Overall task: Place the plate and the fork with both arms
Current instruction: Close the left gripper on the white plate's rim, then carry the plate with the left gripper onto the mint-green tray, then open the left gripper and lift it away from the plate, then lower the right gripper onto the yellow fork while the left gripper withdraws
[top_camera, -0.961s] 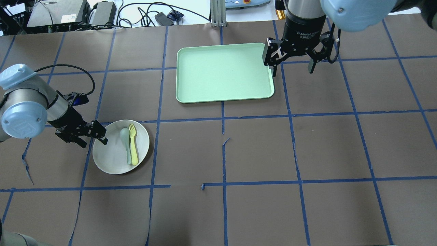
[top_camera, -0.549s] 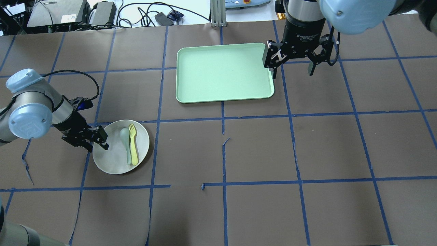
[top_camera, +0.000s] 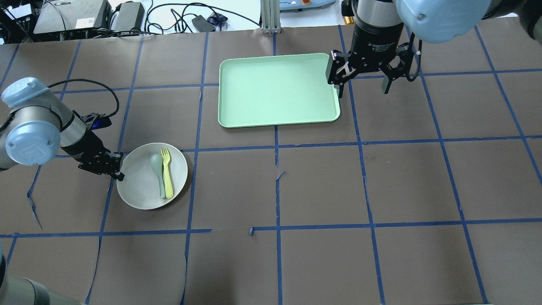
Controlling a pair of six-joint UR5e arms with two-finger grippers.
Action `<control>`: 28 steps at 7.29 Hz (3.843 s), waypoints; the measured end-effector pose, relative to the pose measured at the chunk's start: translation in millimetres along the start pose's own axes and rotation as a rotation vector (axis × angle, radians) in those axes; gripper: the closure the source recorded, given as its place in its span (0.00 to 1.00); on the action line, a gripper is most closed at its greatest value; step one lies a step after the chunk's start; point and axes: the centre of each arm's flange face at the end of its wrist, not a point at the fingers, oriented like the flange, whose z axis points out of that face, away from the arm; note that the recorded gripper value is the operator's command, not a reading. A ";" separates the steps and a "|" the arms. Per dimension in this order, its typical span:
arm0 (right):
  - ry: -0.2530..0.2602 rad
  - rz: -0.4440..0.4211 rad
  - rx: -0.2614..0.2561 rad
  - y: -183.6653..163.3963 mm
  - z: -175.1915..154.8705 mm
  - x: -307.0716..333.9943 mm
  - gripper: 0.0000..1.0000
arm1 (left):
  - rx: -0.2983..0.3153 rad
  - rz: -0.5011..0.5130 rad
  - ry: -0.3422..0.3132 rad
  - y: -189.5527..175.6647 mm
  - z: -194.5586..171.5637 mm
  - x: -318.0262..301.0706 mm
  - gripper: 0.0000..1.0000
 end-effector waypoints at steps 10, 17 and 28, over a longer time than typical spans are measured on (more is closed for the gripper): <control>-0.002 0.004 -0.002 0.0 0.8 0.1 0.00 | 0.157 0.158 0.197 -201.8 -22.1 254.8 1.00; -0.001 0.002 0.000 -0.1 0.0 0.2 0.00 | 0.181 0.126 0.194 -221.1 25.5 317.6 0.00; -0.122 -0.032 0.326 -160.9 154.7 -82.9 0.48 | 0.126 0.133 -0.068 -116.4 -122.6 160.8 0.00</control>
